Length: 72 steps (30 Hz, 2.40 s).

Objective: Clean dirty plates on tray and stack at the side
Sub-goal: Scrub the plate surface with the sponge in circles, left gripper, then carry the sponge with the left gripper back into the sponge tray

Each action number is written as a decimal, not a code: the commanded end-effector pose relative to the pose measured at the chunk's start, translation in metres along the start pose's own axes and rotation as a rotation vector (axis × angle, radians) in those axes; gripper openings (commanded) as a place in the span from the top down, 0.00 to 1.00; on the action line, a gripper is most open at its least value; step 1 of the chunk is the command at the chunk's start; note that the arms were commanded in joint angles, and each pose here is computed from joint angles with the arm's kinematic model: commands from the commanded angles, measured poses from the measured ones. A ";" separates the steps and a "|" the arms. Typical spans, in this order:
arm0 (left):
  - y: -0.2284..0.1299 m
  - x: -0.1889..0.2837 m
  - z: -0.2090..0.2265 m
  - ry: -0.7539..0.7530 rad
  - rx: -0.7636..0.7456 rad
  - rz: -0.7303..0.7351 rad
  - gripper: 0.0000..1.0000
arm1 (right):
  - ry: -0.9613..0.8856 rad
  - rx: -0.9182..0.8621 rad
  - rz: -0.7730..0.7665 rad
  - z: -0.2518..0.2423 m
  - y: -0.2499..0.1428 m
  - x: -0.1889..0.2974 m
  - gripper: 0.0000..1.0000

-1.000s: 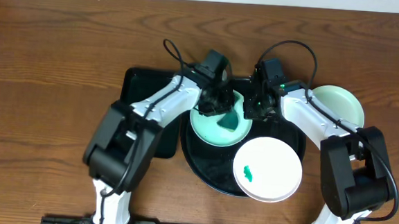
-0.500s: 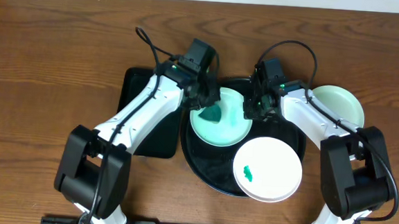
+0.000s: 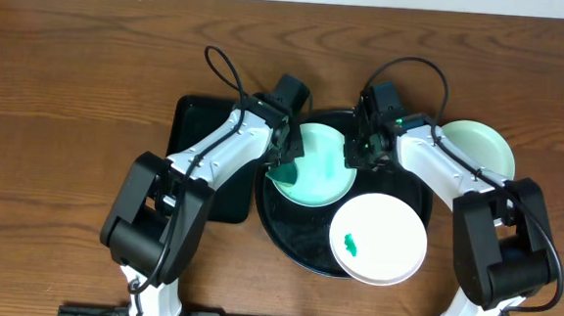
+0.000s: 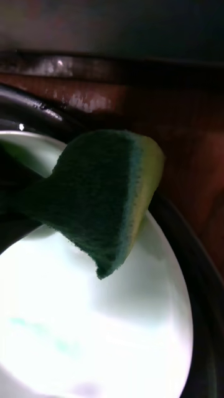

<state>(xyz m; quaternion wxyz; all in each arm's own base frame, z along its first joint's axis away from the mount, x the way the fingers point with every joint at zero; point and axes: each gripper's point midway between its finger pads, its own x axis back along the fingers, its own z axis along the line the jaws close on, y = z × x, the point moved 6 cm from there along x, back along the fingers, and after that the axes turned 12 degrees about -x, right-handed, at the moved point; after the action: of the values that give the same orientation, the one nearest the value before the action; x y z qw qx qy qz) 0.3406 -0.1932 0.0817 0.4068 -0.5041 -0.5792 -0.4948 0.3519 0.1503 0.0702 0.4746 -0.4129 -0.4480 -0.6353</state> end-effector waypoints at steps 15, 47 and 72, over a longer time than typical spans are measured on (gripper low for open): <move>0.009 0.035 -0.050 -0.398 -0.054 -0.001 0.93 | 0.003 0.017 0.024 0.004 -0.007 -0.007 0.99; 0.012 0.004 -0.081 -0.449 -0.022 -0.024 0.93 | 0.003 0.017 0.025 0.004 -0.007 -0.007 0.99; 0.004 -0.018 -0.042 -0.152 -0.095 -0.031 0.93 | 0.003 0.017 0.024 0.004 -0.007 -0.007 0.99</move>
<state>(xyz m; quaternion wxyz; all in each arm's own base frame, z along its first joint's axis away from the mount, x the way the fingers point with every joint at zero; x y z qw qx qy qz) 0.3398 -0.2590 0.0700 0.3086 -0.5984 -0.6118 -0.4151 0.3519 0.1503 0.0702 0.4746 -0.4129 -0.4480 -0.6353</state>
